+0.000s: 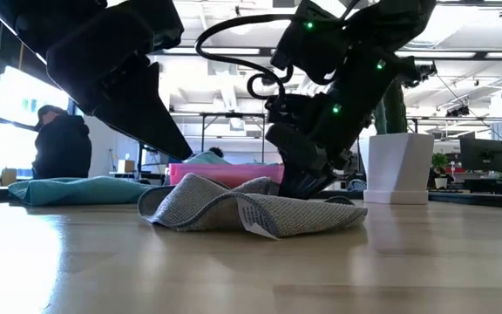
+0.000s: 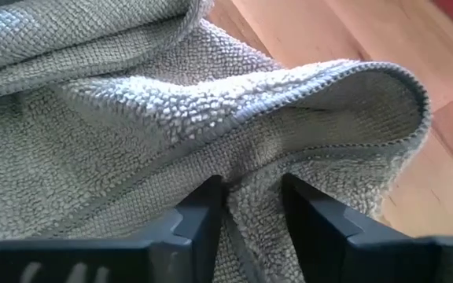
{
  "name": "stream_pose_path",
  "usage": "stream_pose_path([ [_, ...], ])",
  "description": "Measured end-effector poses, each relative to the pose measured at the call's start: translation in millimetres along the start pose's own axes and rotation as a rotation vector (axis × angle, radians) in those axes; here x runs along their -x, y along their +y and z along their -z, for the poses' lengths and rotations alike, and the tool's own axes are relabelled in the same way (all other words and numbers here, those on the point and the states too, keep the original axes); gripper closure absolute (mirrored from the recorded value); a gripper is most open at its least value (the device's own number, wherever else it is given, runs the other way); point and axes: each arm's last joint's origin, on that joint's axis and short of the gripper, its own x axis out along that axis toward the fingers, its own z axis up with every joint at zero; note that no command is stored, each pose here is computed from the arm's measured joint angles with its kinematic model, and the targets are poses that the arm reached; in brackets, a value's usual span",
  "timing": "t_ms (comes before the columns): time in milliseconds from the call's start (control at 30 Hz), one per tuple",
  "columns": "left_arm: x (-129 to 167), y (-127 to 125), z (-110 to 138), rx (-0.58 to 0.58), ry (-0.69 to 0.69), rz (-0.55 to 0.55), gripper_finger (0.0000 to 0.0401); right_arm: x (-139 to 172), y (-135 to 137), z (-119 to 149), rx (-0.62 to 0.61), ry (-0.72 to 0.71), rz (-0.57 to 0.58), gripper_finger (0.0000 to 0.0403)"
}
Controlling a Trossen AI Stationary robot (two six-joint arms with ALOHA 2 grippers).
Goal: Fold microfiber towels
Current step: Fold the gray microfiber cloth
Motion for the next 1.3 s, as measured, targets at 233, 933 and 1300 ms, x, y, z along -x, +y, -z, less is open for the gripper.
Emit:
stream_pose_path([
  [233, 0.0, 0.0, 0.0, 0.000, 0.000, 0.000, 0.0224, 1.3, -3.4, -2.1, 0.048, 0.033, -0.036, 0.0380],
  [933, 0.0, 0.0, 0.0, 0.019, 0.000, 0.001, 0.0224, 24.6, -4.4, 0.8, 0.094, 0.099, -0.053, 0.0339],
  [1300, 0.0, 0.0, 0.0, 0.019, 0.000, 0.001, 0.0224, 24.9, -6.3, 3.3, 0.104, 0.127, -0.039, 0.0285],
])
